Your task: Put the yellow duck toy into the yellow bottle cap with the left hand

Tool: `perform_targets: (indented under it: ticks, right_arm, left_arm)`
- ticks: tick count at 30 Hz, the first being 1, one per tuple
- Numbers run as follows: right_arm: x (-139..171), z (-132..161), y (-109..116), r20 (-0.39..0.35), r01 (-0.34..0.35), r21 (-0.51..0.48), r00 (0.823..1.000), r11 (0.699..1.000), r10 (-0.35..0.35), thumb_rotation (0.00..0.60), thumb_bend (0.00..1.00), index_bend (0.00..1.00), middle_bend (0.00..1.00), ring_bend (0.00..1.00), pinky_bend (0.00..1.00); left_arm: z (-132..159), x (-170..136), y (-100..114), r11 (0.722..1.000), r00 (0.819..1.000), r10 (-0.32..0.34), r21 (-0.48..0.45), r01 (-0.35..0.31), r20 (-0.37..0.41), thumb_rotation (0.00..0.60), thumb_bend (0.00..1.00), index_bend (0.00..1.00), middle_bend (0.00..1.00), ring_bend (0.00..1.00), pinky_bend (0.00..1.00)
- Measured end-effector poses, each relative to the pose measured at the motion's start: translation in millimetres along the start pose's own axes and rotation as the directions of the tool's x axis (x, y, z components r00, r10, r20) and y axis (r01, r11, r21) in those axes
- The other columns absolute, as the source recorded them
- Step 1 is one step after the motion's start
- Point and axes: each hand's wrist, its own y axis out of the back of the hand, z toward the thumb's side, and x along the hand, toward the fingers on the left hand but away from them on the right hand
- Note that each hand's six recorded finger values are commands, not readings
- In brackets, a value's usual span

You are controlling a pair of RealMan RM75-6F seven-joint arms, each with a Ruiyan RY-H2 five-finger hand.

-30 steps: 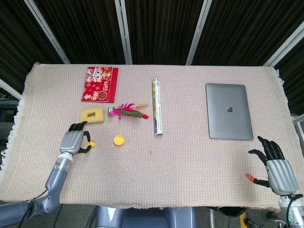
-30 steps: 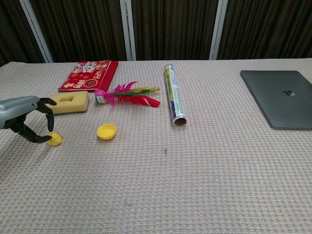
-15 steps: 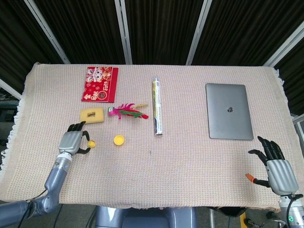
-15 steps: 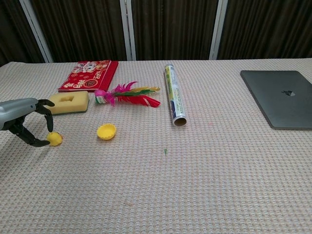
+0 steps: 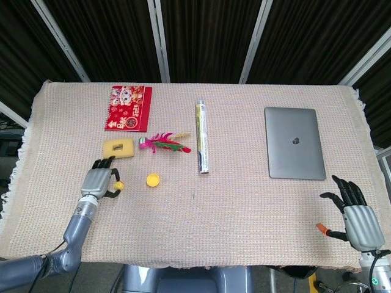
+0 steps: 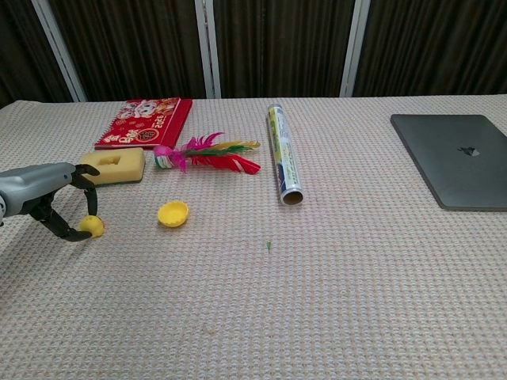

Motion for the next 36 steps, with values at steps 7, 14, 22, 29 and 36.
perform_targets:
  ticks: [7, 14, 22, 29, 36]
  right_arm:
    - [0.3, 0.0, 0.1, 0.000, 0.001, 0.000, 1.000, 1.000, -0.001, 0.600, 0.02, 0.31, 0.01, 0.00, 0.00]
    - [0.2, 0.0, 0.0, 0.001, 0.000, 0.000, 1.000, 1.000, 0.000, 0.600, 0.02, 0.31, 0.01, 0.00, 0.00]
    - [0.1, 0.1, 0.0, 0.001, 0.001, 0.001, 1.000, 1.000, -0.001, 0.600, 0.02, 0.31, 0.01, 0.00, 0.00]
    - [-0.1, 0.1, 0.5, 0.002, 0.005, 0.002, 1.000, 1.000, -0.005, 0.600, 0.02, 0.31, 0.01, 0.00, 0.00]
    - [-0.5, 0.9, 0.7, -0.003, 0.009, 0.008, 1.000, 1.000, -0.009, 0.600, 0.02, 0.31, 0.01, 0.00, 0.00]
  left_arm:
    - [1.7, -0.2, 0.4, 1.000, 1.000, 0.006, 0.010, -0.006, 0.000, 0.600, 0.28, 0.51, 0.01, 0.04, 0.00]
    - [1.7, -0.6, 1.1, 0.999, 1.000, 0.015, 0.028, -0.015, -0.003, 0.600, 0.30, 0.53, 0.01, 0.04, 0.00]
    - [2.5, -0.3, 13.8, 0.999, 0.999, 0.047, 0.008, -0.047, -0.004, 0.600, 0.31, 0.55, 0.01, 0.04, 0.00]
    - [11.1, -0.3, 37.0, 0.995, 0.995, 0.095, -0.017, -0.095, 0.016, 0.600, 0.32, 0.55, 0.01, 0.04, 0.00]
    - [33.9, 3.3, 45.8, 0.993, 0.992, 0.114, -0.021, -0.113, 0.055, 0.600, 0.32, 0.55, 0.02, 0.04, 0.00]
